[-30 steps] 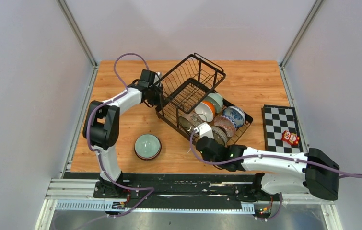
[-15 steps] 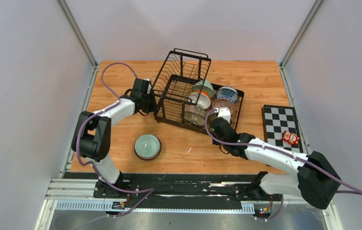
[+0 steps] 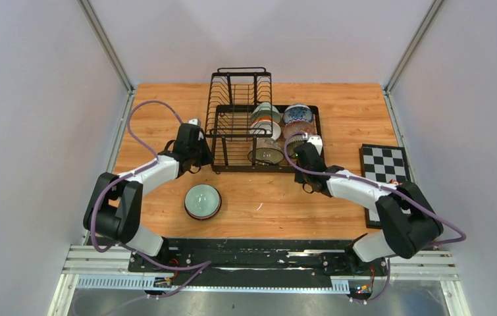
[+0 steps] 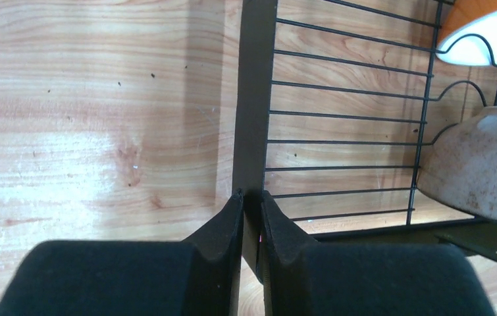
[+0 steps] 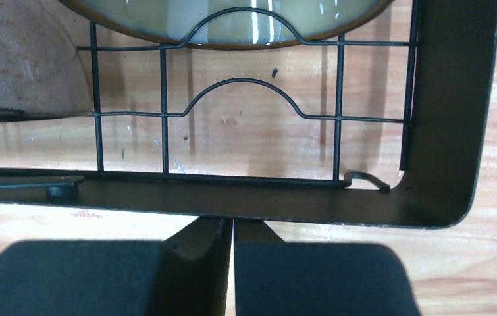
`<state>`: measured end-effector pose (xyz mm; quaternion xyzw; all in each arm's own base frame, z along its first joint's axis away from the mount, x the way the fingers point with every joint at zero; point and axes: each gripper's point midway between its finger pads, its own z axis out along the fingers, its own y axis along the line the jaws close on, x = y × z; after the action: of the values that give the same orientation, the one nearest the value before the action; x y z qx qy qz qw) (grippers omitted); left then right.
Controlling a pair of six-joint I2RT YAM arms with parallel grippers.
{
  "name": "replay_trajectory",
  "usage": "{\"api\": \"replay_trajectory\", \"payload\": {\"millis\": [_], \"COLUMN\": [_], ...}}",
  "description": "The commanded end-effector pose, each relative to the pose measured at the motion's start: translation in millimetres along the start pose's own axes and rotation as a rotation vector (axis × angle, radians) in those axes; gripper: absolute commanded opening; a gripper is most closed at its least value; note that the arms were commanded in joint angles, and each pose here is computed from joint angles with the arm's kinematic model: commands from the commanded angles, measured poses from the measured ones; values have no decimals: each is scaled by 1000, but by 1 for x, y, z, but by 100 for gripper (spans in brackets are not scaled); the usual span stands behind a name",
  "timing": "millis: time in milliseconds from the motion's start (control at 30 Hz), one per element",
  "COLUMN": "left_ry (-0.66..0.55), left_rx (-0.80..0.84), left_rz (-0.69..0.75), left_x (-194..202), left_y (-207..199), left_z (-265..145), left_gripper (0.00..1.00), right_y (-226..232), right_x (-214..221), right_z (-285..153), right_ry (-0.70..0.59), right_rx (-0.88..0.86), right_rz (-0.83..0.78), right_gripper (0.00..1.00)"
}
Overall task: Load the bowls into the dish rack
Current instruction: Adjust the dish rack at the center of the board.
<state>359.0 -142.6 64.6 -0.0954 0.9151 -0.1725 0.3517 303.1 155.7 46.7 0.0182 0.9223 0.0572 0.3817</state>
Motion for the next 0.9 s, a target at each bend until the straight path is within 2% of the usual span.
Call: {"api": "replay_trajectory", "payload": {"millis": [0, 467, 867], "left_ry": [42, 96, 84], "left_rx": [-44, 77, 227], "left_rz": [-24, 64, 76], "left_x": [27, 54, 82], "left_y": [12, -36, -109], "left_z": [-10, -15, -19], "left_gripper": [0, 0, 0], "right_y": [16, 4, 0], "right_x": [-56, -94, -108], "right_z": [11, 57, 83], "right_ry": [-124, -69, 27], "right_rx": [-61, -95, -189], "right_rz": [59, 139, 170], "right_gripper": [3, 3, 3]}}
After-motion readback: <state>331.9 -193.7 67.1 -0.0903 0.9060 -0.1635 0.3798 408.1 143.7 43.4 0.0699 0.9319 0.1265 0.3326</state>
